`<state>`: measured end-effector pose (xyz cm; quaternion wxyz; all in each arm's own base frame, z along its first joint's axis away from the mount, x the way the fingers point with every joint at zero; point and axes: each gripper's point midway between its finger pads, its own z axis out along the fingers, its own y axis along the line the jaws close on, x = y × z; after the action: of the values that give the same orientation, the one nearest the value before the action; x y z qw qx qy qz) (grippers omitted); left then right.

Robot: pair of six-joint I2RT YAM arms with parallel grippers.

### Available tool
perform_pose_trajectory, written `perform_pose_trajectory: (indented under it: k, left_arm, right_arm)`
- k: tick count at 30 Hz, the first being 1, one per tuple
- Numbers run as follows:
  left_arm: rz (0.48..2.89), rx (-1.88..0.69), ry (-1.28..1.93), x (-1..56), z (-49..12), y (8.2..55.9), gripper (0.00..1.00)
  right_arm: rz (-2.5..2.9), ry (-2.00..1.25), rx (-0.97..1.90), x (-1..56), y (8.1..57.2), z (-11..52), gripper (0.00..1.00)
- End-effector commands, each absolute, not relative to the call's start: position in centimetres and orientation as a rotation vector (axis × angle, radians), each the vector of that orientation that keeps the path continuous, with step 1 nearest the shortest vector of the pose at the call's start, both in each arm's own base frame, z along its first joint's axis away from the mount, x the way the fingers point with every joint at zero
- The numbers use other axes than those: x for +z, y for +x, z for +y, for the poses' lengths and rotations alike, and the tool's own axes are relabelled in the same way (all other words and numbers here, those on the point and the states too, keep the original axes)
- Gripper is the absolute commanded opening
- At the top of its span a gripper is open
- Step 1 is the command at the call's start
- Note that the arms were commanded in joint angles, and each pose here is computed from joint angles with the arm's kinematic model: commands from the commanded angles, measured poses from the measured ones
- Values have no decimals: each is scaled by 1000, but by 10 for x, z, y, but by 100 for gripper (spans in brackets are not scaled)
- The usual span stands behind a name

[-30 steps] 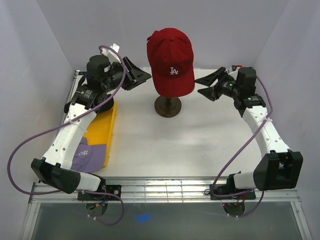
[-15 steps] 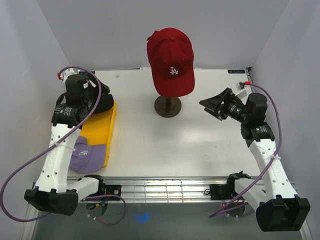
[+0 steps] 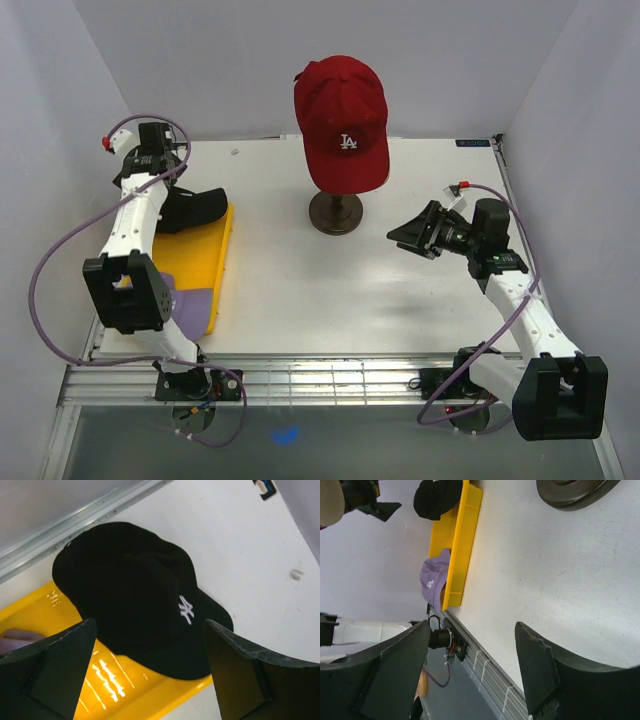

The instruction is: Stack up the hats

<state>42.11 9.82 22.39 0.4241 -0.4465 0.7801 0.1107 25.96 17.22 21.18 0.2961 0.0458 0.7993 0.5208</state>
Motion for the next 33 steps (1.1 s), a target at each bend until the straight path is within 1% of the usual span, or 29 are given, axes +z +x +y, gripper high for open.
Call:
perform_pose_trajectory:
  k: [1,6,12,13,16,17,19,20,22,23,26,27,28,30,33]
  left_arm:
    - [1904,439,-1152,230,128,428,98]
    - [1956,543,-1153,199,149,435,98]
    - [2032,546,-1180,165,149,433,98]
    - [2046,529,-1190,158,146,432,95]
    - [2068,516,-1205,145,142,429,84]
    - [2079,505,-1205,141,140,429,76]
    - [2092,501,-1213,135,138,427,70]
    - [2097,496,-1221,132,137,425,61]
    - [2099,487,-1220,131,136,425,52]
    - [2102,473,-1219,131,134,425,42]
    - [2094,453,-1213,136,133,425,24]
    - [2093,440,-1207,140,131,426,13]
    - [2089,432,-1202,143,131,426,8]
    - [2072,403,-1182,157,130,430,0]
    - [2044,341,-1145,183,125,436,0]
  right_arm:
    - [2044,-27,1426,221,261,178,74]
    - [2048,-35,1449,219,263,180,74]
    - [2042,-35,1449,219,261,180,74]
    - [2043,-31,1447,218,261,179,74]
    - [2042,-30,1445,218,260,180,74]
    - [2041,-30,1444,218,260,179,74]
    - [2038,-30,1442,219,260,179,74]
    - [2040,-28,1440,218,261,179,74]
    - [2040,-28,1440,218,261,179,73]
    - [2040,-27,1439,219,261,179,73]
    - [2039,-23,1435,219,261,179,72]
    - [2038,-22,1432,219,262,178,72]
    - [2037,-23,1431,219,262,179,72]
    - [2038,-26,1427,219,262,178,72]
    - [2038,-24,1415,221,263,177,71]
